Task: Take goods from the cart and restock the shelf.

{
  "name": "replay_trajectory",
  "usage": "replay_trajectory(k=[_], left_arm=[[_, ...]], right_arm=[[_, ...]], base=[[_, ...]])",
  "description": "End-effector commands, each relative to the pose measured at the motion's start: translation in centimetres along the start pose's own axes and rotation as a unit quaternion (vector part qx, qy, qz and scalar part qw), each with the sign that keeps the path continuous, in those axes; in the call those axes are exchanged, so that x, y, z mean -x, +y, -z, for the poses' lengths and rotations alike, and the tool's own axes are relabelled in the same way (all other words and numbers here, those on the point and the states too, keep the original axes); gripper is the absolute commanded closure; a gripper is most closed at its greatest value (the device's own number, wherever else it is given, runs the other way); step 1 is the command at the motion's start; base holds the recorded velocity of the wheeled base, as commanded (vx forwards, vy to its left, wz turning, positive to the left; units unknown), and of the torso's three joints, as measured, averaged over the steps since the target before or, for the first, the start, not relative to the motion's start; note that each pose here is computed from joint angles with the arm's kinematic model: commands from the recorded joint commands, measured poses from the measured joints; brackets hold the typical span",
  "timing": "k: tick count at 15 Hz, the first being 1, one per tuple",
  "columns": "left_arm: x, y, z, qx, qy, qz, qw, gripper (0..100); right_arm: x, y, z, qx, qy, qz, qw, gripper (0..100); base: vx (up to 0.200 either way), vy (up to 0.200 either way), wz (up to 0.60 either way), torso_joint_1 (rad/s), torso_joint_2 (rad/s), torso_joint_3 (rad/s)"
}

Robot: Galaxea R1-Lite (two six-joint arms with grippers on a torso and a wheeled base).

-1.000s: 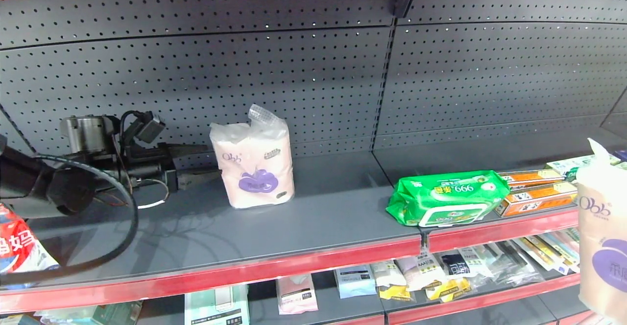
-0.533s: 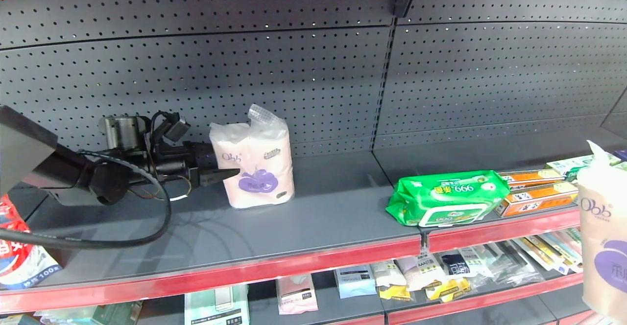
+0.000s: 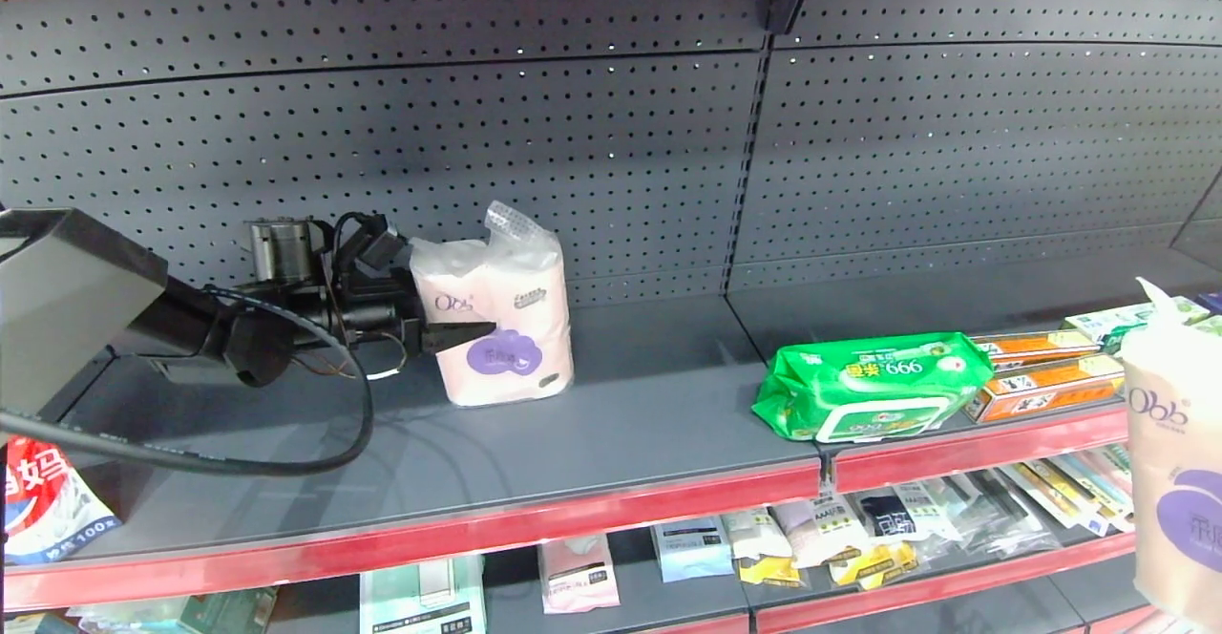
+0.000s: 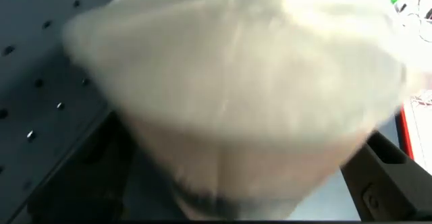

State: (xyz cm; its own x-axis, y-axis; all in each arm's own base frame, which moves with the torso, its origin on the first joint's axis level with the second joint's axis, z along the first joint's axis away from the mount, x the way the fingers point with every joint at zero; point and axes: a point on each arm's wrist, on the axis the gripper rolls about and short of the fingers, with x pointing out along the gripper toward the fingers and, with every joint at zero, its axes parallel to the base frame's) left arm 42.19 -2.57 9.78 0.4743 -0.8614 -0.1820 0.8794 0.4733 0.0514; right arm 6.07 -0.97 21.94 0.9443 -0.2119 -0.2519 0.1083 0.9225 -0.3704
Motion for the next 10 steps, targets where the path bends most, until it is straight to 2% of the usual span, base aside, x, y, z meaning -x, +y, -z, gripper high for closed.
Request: replay_trajectory(k=[1,4,6,9,10], left_arm=[[-0.40,0.11,-0.20,-0.004,-0.003,0.003,1.0000,0],[-0.58,0.09,-0.40,-0.004,-0.005,0.004,1.0000,0],[-0.66,0.12,-0.44,0.002,-0.005,0.004,1.0000,0],[-1.06,0.22,-0.16,-0.002,-0.004,-0.003,1.0000,0],[-1.16,0.34,-0.06,-0.009,-0.009,-0.005,0.9999,100]], right_arm=[[-0.08,0.00,-0.01,0.000,0.002,-0.001,1.000,100],[-0.12,0.01,-0.01,0.000,0.002,-0.001,1.000,100],[-0.12,0.01,-0.01,0.000,0.002,-0.001,1.000,100],[-0.26,0.02,-0.01,0.000,0.005,-0.002,1.000,100],[-0.26,0.02,-0.01,0.000,0.005,-0.002,1.000,100]], base=[[0.000,0.000,0.00,0.000,0.00,0.000],[0.000,0.000,0.00,0.000,0.00,0.000],[0.000,0.000,0.00,0.000,0.00,0.000],[0.000,0.000,0.00,0.000,0.00,0.000],[0.000,0.000,0.00,0.000,0.00,0.000]])
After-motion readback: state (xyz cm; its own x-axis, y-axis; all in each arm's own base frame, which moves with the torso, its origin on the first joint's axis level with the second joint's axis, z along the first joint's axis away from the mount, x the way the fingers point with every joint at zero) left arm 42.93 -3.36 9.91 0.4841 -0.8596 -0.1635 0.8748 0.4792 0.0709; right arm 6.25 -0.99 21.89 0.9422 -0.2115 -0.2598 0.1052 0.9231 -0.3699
